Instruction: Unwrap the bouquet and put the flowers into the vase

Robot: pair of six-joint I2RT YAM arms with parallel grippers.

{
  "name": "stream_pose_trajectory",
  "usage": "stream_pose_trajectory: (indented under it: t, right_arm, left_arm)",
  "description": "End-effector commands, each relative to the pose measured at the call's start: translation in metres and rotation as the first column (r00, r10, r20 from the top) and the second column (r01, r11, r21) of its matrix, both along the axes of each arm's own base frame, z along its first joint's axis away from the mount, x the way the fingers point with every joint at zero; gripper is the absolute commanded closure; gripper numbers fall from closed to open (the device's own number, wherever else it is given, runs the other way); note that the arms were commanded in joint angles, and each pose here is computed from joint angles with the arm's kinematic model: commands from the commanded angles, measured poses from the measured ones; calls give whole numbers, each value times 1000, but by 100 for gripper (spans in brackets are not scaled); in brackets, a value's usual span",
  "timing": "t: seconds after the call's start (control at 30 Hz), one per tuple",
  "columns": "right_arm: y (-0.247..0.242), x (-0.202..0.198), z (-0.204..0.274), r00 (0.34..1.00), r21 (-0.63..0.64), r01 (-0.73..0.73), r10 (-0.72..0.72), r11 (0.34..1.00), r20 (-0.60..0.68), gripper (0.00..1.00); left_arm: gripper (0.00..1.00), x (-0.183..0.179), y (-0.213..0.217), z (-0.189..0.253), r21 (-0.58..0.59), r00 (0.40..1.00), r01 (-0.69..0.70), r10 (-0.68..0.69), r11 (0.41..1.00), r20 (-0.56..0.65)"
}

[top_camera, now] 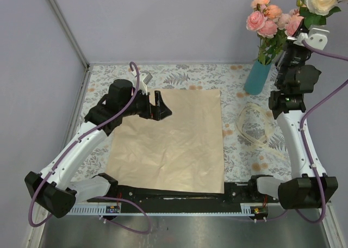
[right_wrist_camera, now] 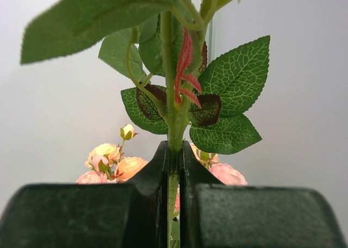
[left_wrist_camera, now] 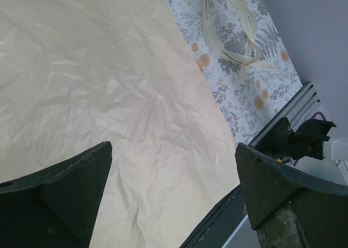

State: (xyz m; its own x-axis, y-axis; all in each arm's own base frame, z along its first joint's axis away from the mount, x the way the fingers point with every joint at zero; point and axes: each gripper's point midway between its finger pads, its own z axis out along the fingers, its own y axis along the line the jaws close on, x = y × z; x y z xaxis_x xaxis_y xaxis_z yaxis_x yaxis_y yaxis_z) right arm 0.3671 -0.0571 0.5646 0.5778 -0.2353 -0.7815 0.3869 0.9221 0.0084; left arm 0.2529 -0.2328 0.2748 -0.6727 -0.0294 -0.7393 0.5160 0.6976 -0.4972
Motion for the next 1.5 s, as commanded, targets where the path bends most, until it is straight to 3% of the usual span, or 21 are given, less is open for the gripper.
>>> stream_pose_trajectory:
  t: [0.0,0.5,0.9,1.27,1.47]
  right_arm:
    - [0,-7,39,991,14,-40,38,999,131,100]
    - [-3,62,3,995,-11,-89,90,996,47,100]
    - [-20,121,-72,986,83,-113,122,990,-117,100]
    - [-23,165,-164,927,138,-103,145,985,-346,100]
    - [-31,170,-191,894,165,-57,124,985,-430,81]
  left_arm:
    - [1,3,4,22,-18,997,-21,22,1000,73]
    - [1,5,9,26,-23,996,-33,35,999,81]
    - [1,7,11,27,-32,996,-38,40,999,76]
    - [1,5,11,32,-59,997,-17,22,998,80]
    - [1,1,7,35,-86,998,12,-6,996,69]
